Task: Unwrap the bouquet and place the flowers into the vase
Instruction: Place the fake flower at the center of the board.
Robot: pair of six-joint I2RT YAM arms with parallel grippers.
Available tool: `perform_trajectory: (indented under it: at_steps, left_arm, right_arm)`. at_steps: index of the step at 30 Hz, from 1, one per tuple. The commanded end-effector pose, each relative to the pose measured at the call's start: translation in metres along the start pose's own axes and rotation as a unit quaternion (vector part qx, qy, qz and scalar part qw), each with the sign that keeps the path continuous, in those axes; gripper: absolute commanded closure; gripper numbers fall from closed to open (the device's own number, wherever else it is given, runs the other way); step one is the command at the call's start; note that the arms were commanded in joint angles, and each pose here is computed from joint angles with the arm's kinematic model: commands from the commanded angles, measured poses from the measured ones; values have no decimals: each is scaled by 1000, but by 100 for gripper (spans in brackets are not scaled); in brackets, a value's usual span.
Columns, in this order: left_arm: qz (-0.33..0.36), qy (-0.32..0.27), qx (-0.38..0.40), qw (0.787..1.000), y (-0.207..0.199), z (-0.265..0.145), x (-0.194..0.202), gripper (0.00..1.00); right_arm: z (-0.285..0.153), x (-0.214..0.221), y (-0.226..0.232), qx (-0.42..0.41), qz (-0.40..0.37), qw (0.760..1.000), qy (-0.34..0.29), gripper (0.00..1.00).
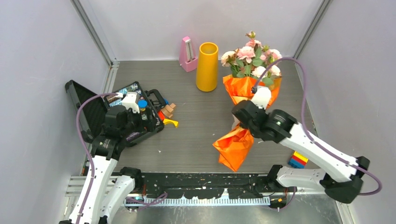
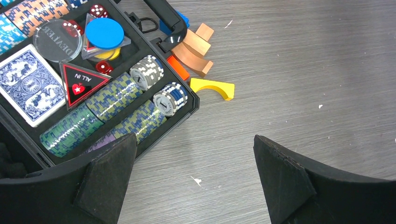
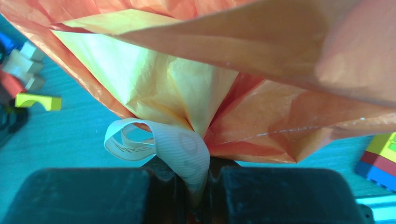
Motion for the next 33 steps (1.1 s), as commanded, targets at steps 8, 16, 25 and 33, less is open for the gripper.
perform_trajectory:
  at_steps: [8, 16, 25, 33]
  left_arm:
    - [15, -9, 1, 1000, -1, 7, -5, 2]
    - [16, -2, -10, 1000, 1, 10, -4, 2]
    - [16, 8, -17, 1000, 3, 14, -2, 2]
    - [15, 16, -17, 1000, 3, 17, -1, 2]
  right_arm:
    - [114, -19, 26, -27, 109, 994, -2, 100]
    - [171, 21, 28, 6, 85, 994, 75, 100]
    - [189, 56, 14, 35, 74, 987, 135, 100]
    - [191, 90, 6, 27, 57, 983, 172, 100]
Point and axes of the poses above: each gripper's point midway between its finger pads, its own z axis out along the fingers, its own y axis along the line the jaws close on, x = y × z, the point moved 7 cm from there along -z, back along the fingers, and after that the axes turned 12 degrees about -z, right-handed, at the moved point
